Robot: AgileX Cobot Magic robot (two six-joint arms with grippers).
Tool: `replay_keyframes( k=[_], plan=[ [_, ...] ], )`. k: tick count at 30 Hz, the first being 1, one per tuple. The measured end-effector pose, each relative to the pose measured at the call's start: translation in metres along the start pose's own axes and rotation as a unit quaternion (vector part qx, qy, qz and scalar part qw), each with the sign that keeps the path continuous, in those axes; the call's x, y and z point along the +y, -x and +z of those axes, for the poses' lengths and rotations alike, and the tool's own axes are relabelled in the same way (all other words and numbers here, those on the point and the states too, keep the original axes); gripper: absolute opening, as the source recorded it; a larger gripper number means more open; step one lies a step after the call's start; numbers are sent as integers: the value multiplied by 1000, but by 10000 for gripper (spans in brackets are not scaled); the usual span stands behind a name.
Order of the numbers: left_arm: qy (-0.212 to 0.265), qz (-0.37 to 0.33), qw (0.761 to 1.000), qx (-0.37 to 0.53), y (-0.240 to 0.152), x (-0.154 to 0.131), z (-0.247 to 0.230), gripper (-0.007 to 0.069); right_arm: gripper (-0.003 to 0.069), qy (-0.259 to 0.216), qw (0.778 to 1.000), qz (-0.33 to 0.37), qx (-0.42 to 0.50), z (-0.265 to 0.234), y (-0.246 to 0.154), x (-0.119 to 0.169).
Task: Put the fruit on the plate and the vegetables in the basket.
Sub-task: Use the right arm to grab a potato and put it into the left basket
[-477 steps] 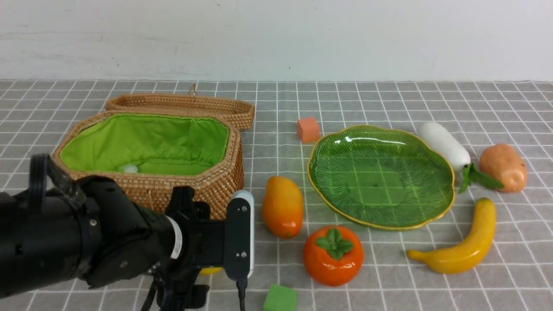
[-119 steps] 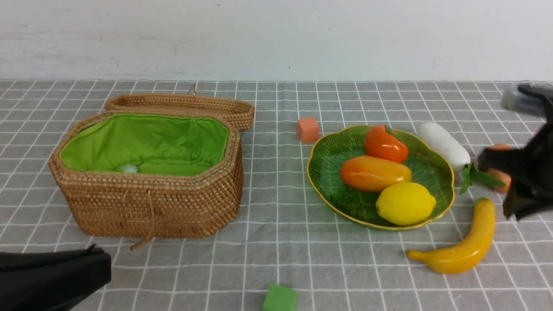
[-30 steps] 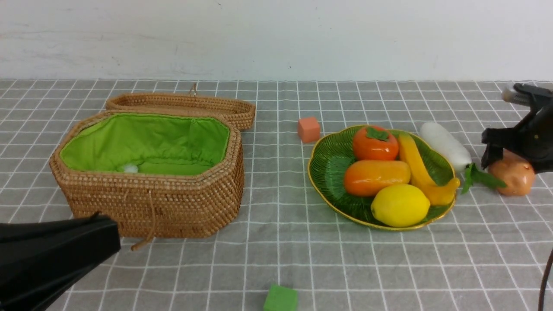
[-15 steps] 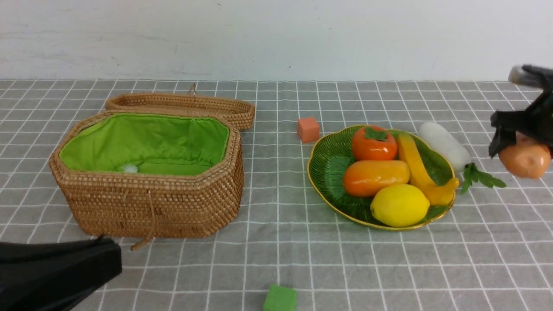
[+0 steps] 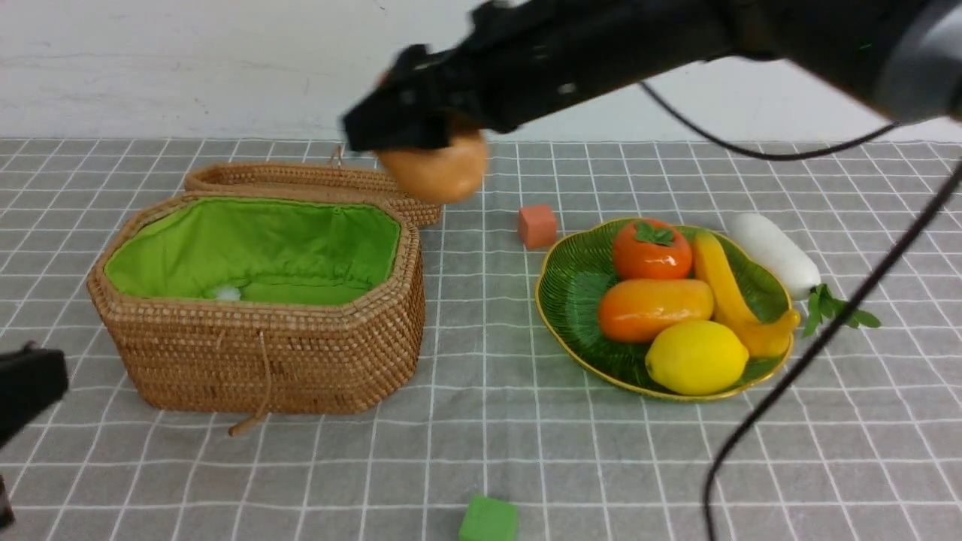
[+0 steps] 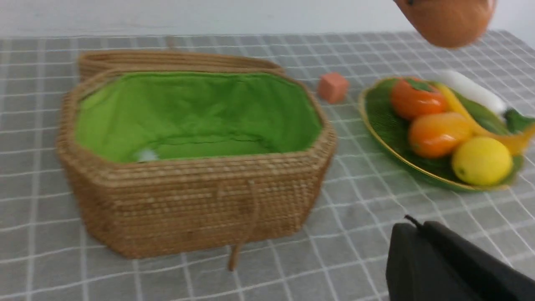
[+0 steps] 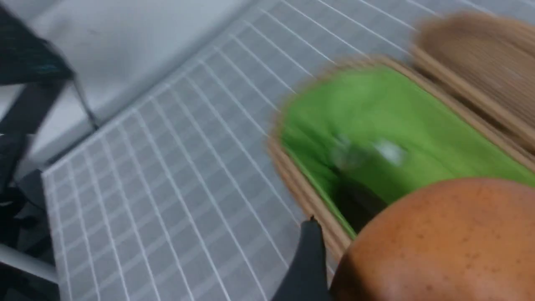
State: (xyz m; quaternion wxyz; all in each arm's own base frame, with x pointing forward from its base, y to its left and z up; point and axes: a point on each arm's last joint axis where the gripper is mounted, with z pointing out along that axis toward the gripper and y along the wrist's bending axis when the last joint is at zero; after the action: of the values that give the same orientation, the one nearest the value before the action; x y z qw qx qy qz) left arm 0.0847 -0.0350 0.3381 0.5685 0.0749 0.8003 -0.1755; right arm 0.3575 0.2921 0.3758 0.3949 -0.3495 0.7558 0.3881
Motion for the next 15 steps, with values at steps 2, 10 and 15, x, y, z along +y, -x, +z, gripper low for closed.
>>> replay_keyframes(
  k=[2, 10, 15],
  plan=[
    [34, -20, 999, -6, 1, 4, 0, -8, 587, 3, 1000, -19, -9, 22, -3, 7],
    [39, -24, 999, -21, 4, 5, 0, -7, 664, -52, 996, -40, -55, 109, -34, -12],
    [29, -24, 999, -28, 5, 3, 0, -7, 672, -45, 998, -31, -21, 97, -33, -22]
  ],
)
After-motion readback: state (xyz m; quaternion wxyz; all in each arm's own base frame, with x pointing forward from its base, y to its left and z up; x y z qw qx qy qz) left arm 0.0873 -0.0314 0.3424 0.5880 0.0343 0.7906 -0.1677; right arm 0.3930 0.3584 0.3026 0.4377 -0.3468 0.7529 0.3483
